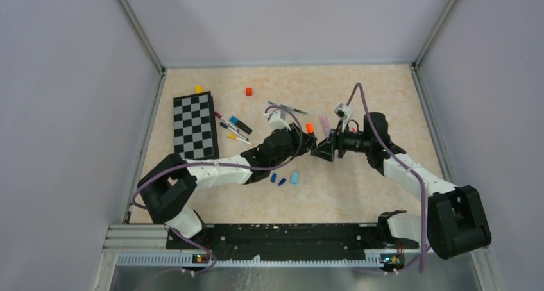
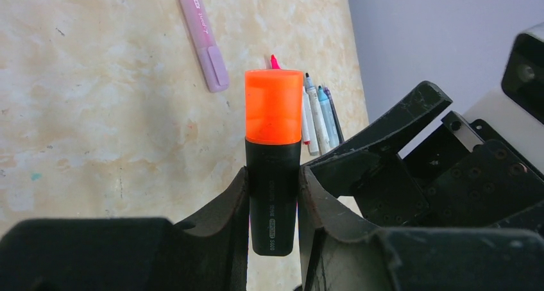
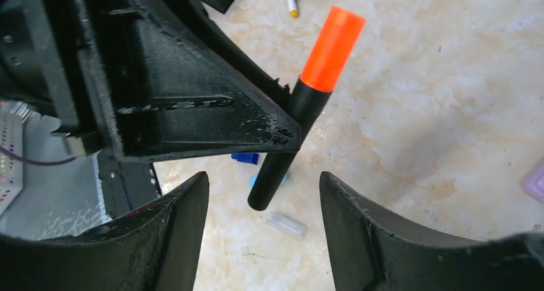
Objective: Open the pen caps
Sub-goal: Pick up the pen from the center of the board.
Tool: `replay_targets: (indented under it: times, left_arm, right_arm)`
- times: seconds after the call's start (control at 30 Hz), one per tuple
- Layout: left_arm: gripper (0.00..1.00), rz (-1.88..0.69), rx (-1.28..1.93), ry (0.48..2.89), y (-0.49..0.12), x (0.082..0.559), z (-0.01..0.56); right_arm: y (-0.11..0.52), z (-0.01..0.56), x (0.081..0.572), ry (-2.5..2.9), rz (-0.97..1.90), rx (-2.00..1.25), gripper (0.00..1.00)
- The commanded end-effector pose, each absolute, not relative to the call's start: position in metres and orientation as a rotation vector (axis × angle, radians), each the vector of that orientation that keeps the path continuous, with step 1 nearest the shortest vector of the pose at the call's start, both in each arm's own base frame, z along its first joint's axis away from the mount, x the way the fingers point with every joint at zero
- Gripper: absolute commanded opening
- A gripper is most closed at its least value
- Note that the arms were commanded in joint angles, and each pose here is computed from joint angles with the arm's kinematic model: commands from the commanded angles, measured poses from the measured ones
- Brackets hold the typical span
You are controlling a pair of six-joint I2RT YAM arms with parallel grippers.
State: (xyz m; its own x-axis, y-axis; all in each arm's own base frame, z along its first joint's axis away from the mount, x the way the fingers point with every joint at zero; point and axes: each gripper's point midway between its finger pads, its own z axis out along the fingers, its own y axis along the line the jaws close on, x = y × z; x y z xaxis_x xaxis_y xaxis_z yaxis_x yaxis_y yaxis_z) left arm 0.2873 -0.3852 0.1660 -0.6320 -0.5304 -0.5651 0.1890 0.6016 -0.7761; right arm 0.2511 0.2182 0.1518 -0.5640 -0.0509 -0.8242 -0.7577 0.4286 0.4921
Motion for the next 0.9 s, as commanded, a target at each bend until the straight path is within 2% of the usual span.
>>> replay_targets:
  times: [0.0, 0.33, 0.43, 0.47, 0.5, 0.57, 0.87]
  left_arm:
    - [0.00, -1.104, -0.305, 1.936, -0.393, 0.293, 0.185]
    - [0.00, -1.148, -0.264, 1.930, -0.407, 0.287, 0.188]
    - [0.00, -1.149, -0.256, 1.926, -0.407, 0.286, 0.189]
    - [0.01, -1.151, -0.253, 1.924, -0.407, 0.286, 0.190]
    - [0.04, -1.148, -0.249, 1.922, -0.407, 0.285, 0.190]
    - [0.16, -1.147, -0.221, 1.912, -0.406, 0.284, 0.191]
    - [0.74, -1.149, 0.013, 1.754, -0.386, 0.272, 0.214]
  right_arm:
    - [0.222, 0.158, 0.271, 1.934, 1.098, -0.624, 0.61]
    - [0.230, 0.152, 0.271, 1.941, 1.100, -0.635, 0.33]
    - [0.233, 0.155, 0.270, 1.922, 1.103, -0.655, 0.14]
    - [0.233, 0.156, 0.271, 1.914, 1.101, -0.664, 0.03]
    - [0.233, 0.157, 0.271, 1.908, 1.096, -0.674, 0.00]
    - [0.232, 0.158, 0.272, 1.907, 1.082, -0.687, 0.00]
    - [0.233, 0.163, 0.267, 1.889, 1.086, -0.755, 0.00]
